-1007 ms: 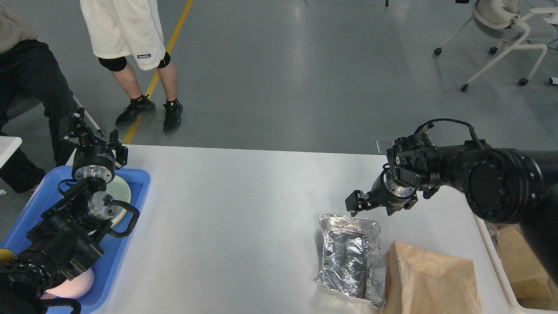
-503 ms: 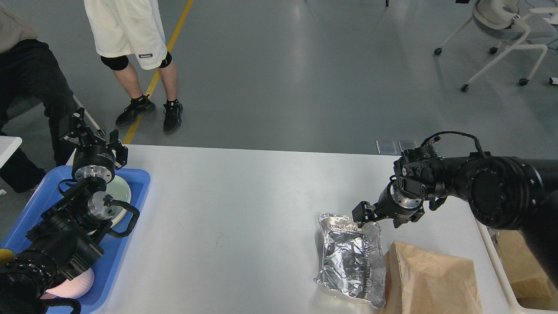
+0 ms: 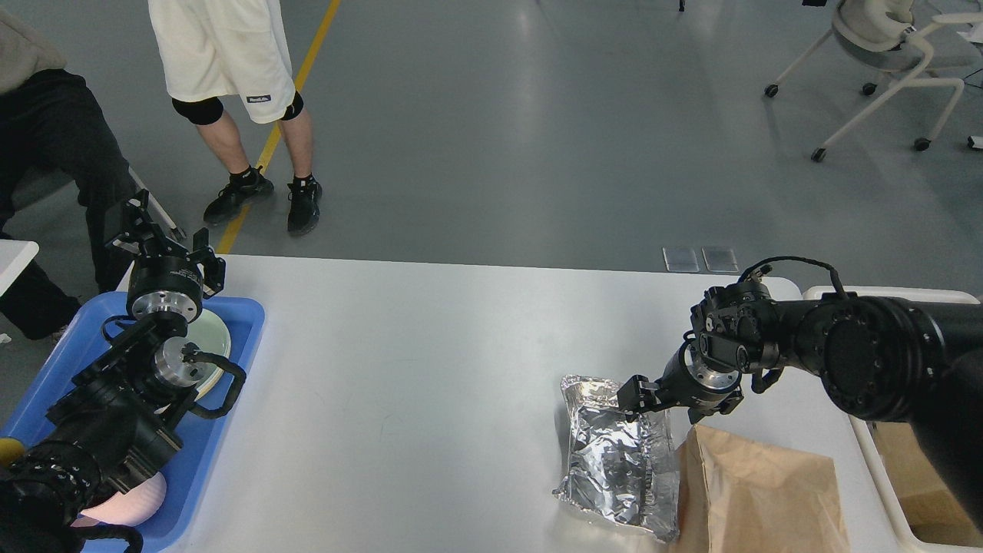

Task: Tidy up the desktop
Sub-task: 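Lower the right gripper onto the silver foil package, then grasp the silver foil package with the right gripper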

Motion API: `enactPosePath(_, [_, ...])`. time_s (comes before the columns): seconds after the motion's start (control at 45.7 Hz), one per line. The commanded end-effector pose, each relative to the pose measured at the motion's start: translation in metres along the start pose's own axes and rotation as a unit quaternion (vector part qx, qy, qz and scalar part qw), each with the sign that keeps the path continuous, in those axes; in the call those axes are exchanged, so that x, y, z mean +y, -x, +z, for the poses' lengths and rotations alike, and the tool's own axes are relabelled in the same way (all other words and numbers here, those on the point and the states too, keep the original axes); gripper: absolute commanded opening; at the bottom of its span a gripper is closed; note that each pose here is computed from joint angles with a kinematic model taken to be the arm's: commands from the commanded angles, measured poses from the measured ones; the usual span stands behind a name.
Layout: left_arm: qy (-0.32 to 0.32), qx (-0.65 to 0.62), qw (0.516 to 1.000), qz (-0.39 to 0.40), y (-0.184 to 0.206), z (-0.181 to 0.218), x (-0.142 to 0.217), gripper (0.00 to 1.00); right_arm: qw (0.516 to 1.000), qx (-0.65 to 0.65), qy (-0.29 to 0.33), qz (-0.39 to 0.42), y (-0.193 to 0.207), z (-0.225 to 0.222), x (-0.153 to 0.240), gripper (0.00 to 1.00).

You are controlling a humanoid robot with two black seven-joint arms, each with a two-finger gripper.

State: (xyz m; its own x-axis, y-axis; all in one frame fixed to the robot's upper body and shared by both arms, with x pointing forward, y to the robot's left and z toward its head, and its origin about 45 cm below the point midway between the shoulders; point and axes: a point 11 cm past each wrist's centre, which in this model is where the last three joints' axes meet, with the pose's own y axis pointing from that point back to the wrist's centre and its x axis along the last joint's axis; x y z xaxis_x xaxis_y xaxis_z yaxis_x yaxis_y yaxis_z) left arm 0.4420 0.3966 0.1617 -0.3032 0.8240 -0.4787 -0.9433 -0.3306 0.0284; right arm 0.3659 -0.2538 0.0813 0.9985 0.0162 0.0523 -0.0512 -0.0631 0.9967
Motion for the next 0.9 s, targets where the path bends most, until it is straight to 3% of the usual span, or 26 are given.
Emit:
enactPosePath(0.0, [0.0, 0.0, 1.0, 0.0, 0.0, 0.0, 0.0, 0.96, 1.0, -0.02, -0.015, 0.0, 0.008, -0.001, -0.011, 0.95])
enactPosePath(0.066, [0.0, 0.0, 1.0, 0.001, 0.0, 0.0, 0.0, 0.96, 0.999, -0.028, -0.017, 0.002, 0.012, 0.0, -0.016, 0.9])
enactPosePath(0.394, [0.0, 0.0, 1.0, 0.0, 0.0, 0.0, 0.0, 0.96, 0.999, -0.031, -0.011, 0.023, 0.016, 0.009, -0.024, 0.45])
enactPosePath(0.635, [0.0, 0.0, 1.0, 0.0, 0.0, 0.0, 0.0, 0.96, 0.999, -0.037, -0.008, 0.016, 0.017, 0.015, -0.022, 0.0])
enactPosePath(0.876, [0.0, 0.0, 1.0, 0.0, 0.0, 0.0, 0.0, 0.96, 0.999, -0.04, -0.005, 0.008, 0.015, 0.019, -0.016, 0.0])
